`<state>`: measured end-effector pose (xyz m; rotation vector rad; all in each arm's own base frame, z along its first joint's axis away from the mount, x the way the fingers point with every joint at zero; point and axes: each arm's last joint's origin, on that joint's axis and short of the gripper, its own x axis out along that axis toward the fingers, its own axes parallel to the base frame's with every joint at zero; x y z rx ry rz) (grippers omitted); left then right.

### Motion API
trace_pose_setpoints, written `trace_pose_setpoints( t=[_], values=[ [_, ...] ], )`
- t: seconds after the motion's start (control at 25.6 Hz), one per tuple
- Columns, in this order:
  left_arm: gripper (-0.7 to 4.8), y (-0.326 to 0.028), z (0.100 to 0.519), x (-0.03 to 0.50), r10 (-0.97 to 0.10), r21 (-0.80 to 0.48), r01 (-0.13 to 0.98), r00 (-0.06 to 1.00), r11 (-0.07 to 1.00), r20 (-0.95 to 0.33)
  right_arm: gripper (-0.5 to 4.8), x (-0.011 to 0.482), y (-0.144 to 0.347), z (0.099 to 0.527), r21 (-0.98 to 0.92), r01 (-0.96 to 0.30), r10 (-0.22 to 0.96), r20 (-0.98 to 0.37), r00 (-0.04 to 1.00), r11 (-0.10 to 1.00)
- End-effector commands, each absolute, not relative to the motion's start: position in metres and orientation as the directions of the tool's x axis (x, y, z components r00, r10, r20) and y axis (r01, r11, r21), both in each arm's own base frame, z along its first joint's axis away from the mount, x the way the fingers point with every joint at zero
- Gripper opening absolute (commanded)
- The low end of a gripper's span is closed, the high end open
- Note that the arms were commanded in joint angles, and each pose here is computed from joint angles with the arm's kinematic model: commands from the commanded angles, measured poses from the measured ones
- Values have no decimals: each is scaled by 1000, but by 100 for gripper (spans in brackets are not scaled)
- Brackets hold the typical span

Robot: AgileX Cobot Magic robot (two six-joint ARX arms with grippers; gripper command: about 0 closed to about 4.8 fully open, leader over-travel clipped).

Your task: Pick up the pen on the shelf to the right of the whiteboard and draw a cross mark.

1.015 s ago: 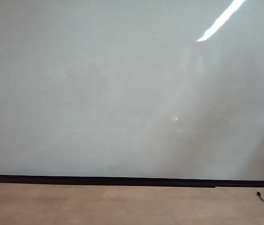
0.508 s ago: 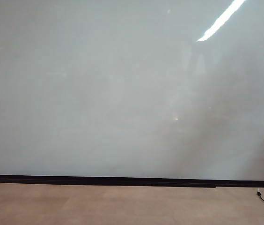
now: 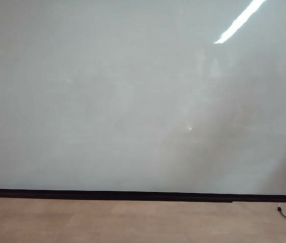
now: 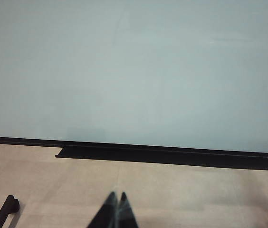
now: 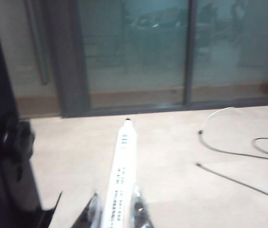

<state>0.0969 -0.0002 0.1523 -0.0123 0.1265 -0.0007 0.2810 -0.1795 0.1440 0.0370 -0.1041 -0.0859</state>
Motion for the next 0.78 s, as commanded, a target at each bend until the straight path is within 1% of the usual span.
trace_pose_setpoints(
  t=[0.04, 0.16, 0.39, 0.47, 0.59, 0.78],
  values=[
    [-4, 0, 154, 97, -5, -8, 4, 993, 1000, -115, -6, 271, -175, 157, 42, 174, -178, 145, 973, 984],
    [-4, 0, 154, 97, -5, -9, 4, 993, 1000, -115, -6, 254, -165, 165, 67, 245, -253, 157, 955, 967],
    [-5, 0, 154, 97, -5, -9, 4, 993, 1000, -115, -6, 227, -133, 169, 95, 313, -325, 158, 932, 945],
    [-5, 0, 154, 97, -5, -8, 4, 993, 1000, -115, -6, 211, -111, 169, 107, 334, -348, 160, 924, 936],
    [-4, 0, 154, 97, -5, -8, 4, 993, 1000, -115, -6, 198, -92, 170, 112, 322, -338, 174, 925, 940],
    [-4, 0, 154, 97, -6, -9, 5, 993, 1000, -115, -6, 182, -59, 173, 116, 240, -260, 213, 942, 964]
  ],
)
